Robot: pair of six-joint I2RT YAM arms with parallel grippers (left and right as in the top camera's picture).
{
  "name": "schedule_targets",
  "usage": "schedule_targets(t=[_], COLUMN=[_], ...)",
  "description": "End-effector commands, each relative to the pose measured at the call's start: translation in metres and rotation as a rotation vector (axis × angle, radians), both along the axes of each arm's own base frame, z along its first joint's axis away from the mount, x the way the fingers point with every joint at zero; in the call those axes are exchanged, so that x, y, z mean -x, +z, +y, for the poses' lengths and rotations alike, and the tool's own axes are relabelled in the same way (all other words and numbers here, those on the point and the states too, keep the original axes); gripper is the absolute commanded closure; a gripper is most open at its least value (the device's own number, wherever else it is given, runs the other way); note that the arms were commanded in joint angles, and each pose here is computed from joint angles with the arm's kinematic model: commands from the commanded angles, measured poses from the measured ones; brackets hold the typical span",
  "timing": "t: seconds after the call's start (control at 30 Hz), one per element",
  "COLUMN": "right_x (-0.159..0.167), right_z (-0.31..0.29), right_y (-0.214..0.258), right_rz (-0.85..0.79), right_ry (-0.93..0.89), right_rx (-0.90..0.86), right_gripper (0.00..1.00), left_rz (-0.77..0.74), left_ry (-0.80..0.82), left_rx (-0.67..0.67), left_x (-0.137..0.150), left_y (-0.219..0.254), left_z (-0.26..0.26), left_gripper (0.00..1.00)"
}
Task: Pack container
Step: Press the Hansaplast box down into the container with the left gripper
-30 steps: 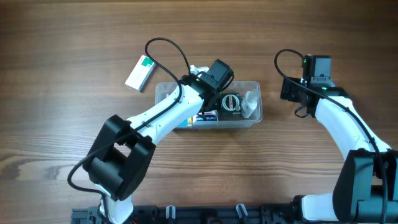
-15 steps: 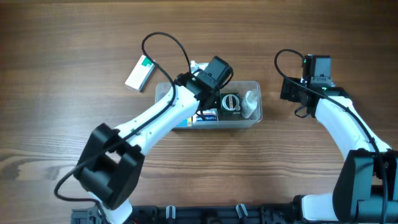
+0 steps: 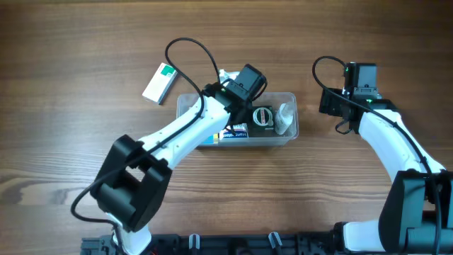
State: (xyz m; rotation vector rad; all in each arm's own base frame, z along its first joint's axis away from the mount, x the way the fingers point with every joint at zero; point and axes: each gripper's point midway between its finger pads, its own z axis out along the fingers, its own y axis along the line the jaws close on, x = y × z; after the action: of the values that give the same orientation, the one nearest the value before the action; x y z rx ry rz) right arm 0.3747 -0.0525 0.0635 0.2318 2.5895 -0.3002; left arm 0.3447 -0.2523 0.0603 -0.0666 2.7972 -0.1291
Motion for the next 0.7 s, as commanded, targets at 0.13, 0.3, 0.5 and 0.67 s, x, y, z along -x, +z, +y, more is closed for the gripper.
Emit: schedule_targets(t=[0.13, 0.3, 0.5, 0.67], right_x=[0.001, 0.001, 0.001, 0.001], right_z=[-0.002, -0.002, -0.002, -0.002], right_y=[-0.003, -0.003, -0.003, -0.003], right_rz=[0.010, 0.010, 0.010, 0.010], right_ry=[-0.002, -0.002, -0.002, -0.002], right_rx=[0.017, 0.017, 0.017, 0.017], right_gripper=[0.00, 0.00, 0.00, 0.00], left_rz=[0.084, 0.103, 0.080, -0.011], left_ry=[-0.023, -0.022, -0.026, -0.028], left_rx=[-0.020, -0.036, -0.018, 0.055], left_x=[0.006, 0.008, 0.007, 0.001], left_y=[-0.035, -0.044, -0.030, 0.018], left_z=[-0.004, -0.002, -0.003, -0.008], left_gripper=[0.96, 0.96, 0.96, 0.96])
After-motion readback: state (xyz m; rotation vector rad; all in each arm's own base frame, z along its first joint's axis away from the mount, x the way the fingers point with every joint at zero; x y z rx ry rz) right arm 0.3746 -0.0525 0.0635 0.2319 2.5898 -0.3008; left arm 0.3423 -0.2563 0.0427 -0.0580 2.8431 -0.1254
